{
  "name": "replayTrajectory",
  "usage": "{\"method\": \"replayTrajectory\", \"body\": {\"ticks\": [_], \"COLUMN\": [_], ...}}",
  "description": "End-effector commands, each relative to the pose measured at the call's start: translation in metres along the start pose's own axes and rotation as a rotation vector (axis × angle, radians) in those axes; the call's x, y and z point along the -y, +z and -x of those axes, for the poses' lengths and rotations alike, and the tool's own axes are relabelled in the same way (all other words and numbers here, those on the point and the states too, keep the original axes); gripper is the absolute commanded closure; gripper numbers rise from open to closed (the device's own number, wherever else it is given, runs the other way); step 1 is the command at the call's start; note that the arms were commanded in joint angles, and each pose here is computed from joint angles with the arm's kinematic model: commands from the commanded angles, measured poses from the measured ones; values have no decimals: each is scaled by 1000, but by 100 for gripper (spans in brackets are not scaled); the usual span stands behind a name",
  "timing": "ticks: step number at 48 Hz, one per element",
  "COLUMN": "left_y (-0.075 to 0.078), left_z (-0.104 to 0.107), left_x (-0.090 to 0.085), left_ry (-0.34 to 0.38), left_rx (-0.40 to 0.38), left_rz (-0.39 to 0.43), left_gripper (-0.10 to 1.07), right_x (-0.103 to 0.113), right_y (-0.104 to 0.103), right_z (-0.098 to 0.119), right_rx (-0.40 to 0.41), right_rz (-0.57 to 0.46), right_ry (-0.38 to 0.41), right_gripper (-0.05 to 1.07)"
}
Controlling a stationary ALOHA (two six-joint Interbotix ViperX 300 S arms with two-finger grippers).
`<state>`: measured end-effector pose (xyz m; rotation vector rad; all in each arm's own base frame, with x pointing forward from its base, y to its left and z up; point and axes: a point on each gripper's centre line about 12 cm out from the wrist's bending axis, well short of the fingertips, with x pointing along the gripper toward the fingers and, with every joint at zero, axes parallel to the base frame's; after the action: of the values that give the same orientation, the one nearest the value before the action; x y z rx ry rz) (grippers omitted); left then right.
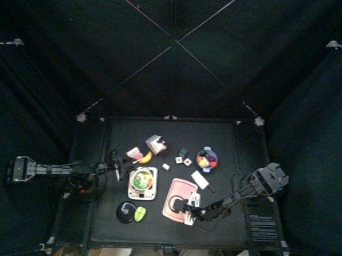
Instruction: Hand over sushi piece
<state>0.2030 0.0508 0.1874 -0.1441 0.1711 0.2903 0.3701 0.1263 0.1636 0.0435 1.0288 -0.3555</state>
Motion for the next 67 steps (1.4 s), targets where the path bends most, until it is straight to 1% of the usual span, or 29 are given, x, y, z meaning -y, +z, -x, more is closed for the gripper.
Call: {"method": "replayTrajectory", "body": {"ticks": [1, 4, 7, 15, 18, 22, 24, 31, 35, 38, 42, 49, 56, 67], "left_y": [7, 8, 11, 19, 21, 19, 17, 15, 15, 16, 18, 17, 19, 17], "left_z": [-3, -3, -4, -7, -8, -8, -8, -10, -13, -17, -23, -31, -43, -62], "left_x": [1, 2, 3, 19, 29, 43, 52, 76, 85, 90, 93, 95, 99, 106], "left_ry": [-3, -5, -14, -98, -152, -222, -269, -389, -426, -443, -448, -448, -449, -449], "left_rx": [20, 21, 30, 51, 55, 51, 48, 42, 39, 40, 38, 20, 17, -11], "left_rz": [-2, -6, -19, -105, -151, -206, -243, -343, -374, -391, -399, -399, -401, -400], "left_gripper": [17, 17, 17, 16, 16, 15, 15, 15, 13, 10, 5, -2, -2, -2], "right_x": [9, 14, 23, 42, 48, 56, 58, 61, 60, 60, 58, 57, 56, 60], "right_y": [22, 29, 40, 72, 82, 97, 104, 123, 130, 133, 136, 136, 136, 137], "right_z": [21, 25, 29, 34, 35, 35, 35, 27, 24, 22, 21, 21, 18, 16], "right_rx": [68, 94, 136, 244, 279, 327, 351, 412, 436, 448, 462, 469, 464, 462], "right_rz": [-45, -47, -46, -40, -39, -40, -36, -19, -10, -8, -3, 2, 4, -1], "right_ry": [27, 23, 11, -23, -27, -23, -15, 22, 51, 69, 99, 118, 117, 108], "right_gripper": [52, 52, 52, 52, 52, 52, 52, 52, 52, 52, 52, 52, 52, 52]}}
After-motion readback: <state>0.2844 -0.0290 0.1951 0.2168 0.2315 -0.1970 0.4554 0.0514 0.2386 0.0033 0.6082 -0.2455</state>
